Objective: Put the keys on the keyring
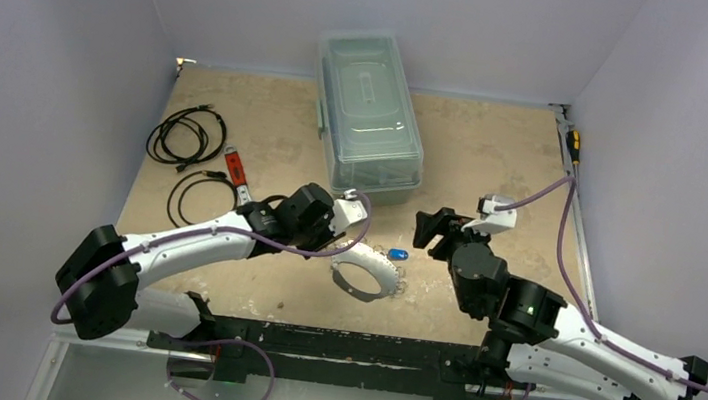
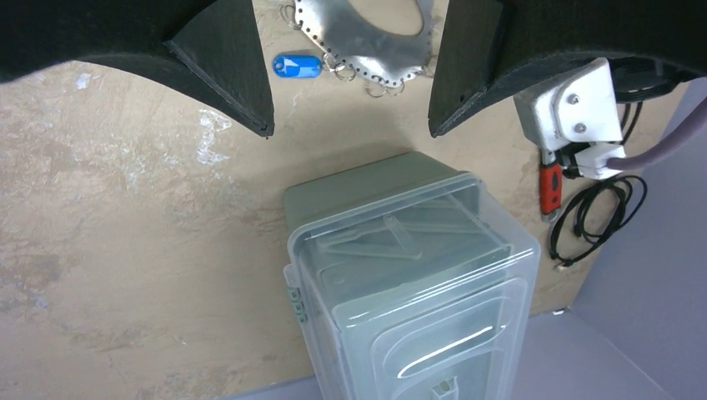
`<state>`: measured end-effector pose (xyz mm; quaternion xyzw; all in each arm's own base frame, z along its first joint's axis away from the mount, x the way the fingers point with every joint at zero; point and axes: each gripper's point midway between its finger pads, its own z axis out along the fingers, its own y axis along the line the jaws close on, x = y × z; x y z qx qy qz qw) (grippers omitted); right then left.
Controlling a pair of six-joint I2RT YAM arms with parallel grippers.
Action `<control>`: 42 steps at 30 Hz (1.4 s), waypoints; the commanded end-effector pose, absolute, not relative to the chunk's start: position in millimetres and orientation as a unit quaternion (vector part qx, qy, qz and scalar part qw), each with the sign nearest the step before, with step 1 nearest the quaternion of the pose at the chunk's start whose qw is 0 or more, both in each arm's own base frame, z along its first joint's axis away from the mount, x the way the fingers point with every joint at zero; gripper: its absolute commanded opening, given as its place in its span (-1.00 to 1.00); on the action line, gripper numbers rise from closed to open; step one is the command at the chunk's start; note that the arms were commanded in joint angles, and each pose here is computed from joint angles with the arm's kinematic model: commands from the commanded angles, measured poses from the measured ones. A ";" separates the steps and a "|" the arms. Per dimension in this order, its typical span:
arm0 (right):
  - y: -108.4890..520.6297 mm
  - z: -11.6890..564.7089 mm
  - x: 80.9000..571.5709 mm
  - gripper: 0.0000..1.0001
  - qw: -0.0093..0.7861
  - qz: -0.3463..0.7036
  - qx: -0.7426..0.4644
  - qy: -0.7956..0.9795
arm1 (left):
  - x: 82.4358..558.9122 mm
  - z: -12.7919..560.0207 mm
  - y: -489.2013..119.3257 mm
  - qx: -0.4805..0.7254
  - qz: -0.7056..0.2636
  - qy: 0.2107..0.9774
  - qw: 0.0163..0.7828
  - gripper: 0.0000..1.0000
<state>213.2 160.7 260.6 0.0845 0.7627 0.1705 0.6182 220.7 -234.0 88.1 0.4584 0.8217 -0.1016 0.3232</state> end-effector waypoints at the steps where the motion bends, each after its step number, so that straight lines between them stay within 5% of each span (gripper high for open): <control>1: 167.9 270.7 216.1 0.43 0.625 0.175 0.083 0.756 | 238.0 107.0 -202.8 0.454 -0.015 0.817 0.355 -0.36; 3: 169.7 272.2 216.8 0.43 0.625 0.174 0.080 0.757 | 238.4 110.3 -191.3 0.445 0.006 0.820 0.359 -0.32; 13: 211.1 246.2 225.4 0.52 0.588 0.198 0.032 0.784 | 268.7 159.3 -177.0 0.276 0.011 0.808 0.521 0.79; 16: 221.5 225.9 239.2 0.54 0.548 0.207 0.025 0.810 | 274.5 170.2 -176.5 0.232 -0.007 0.801 0.552 0.92; 26: 233.4 222.9 256.1 0.73 0.554 0.191 0.002 0.810 | 301.0 243.0 -134.9 -0.009 0.047 0.779 0.625 0.98; 35: 202.1 313.7 261.3 0.80 0.638 0.212 0.068 0.737 | 264.1 315.1 -108.7 -0.012 -0.035 0.731 0.682 0.99; 42: 171.4 361.0 244.5 0.97 0.675 0.236 0.077 0.695 | 256.3 324.7 -78.2 -0.071 -0.004 0.717 0.694 0.95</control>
